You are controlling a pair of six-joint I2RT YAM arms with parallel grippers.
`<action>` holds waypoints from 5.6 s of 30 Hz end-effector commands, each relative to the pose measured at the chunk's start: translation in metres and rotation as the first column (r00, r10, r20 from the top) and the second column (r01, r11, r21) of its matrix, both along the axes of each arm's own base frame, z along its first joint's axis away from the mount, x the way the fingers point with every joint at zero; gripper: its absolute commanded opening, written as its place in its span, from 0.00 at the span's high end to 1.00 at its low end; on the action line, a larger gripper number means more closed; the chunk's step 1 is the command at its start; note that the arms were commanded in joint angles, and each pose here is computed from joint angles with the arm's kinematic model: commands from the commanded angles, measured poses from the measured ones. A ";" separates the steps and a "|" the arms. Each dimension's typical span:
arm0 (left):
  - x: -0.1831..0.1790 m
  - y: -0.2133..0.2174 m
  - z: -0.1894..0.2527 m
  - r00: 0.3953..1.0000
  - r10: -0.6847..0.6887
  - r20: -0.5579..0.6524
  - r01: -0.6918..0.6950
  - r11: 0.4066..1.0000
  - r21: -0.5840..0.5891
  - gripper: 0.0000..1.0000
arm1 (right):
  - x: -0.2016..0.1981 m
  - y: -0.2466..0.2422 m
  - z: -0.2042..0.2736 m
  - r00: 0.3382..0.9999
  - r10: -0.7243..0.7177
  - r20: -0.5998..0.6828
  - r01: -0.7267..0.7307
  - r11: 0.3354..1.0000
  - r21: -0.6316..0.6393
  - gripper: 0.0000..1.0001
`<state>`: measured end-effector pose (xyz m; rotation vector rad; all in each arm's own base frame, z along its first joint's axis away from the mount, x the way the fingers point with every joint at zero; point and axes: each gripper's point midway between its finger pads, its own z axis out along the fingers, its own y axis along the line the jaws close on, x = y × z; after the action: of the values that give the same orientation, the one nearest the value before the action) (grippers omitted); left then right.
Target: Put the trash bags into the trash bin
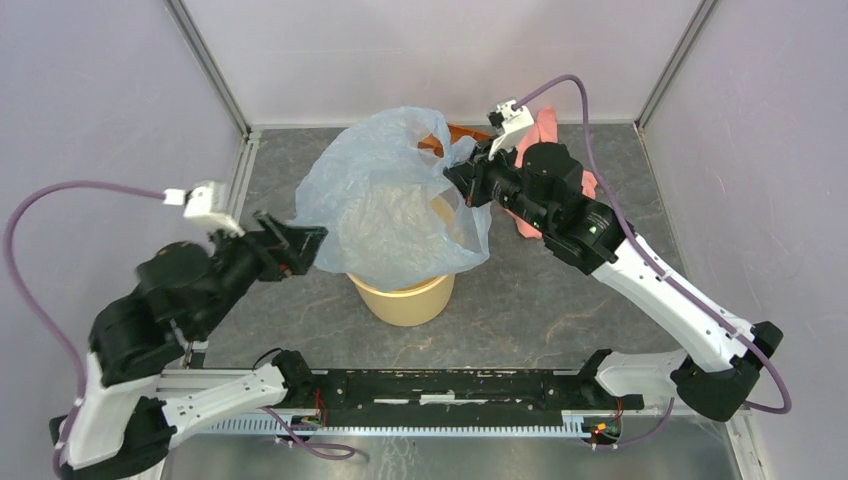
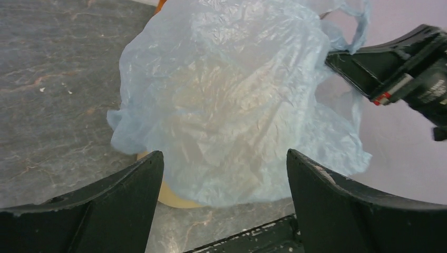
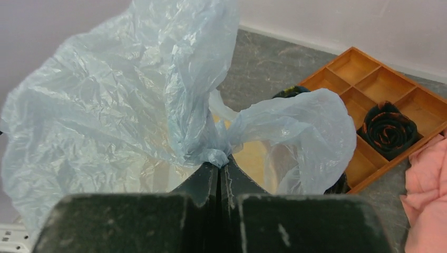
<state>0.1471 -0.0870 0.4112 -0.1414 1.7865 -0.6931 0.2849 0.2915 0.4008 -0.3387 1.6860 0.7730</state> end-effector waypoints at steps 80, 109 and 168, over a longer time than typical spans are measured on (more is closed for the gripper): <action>0.050 -0.120 -0.083 0.911 -0.386 -0.143 0.375 0.922 -0.099 0.13 | -0.042 0.095 -0.092 0.894 0.399 -0.203 -0.406 0.914 0.004 0.99; 0.090 -0.107 -0.048 0.927 -0.086 -0.366 -0.093 0.891 -0.445 0.27 | -0.050 0.116 -0.078 0.911 0.410 -0.049 -0.405 0.910 0.088 0.99; 0.016 0.018 -0.077 0.978 0.153 -0.143 -0.139 0.985 0.102 0.98 | 0.013 0.005 -0.055 0.995 0.005 0.104 0.019 0.973 -0.231 0.90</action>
<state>0.1663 -0.0848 0.3276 -0.2984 1.9391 -0.6010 0.3147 0.3244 0.3175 -0.4007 1.6778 0.6696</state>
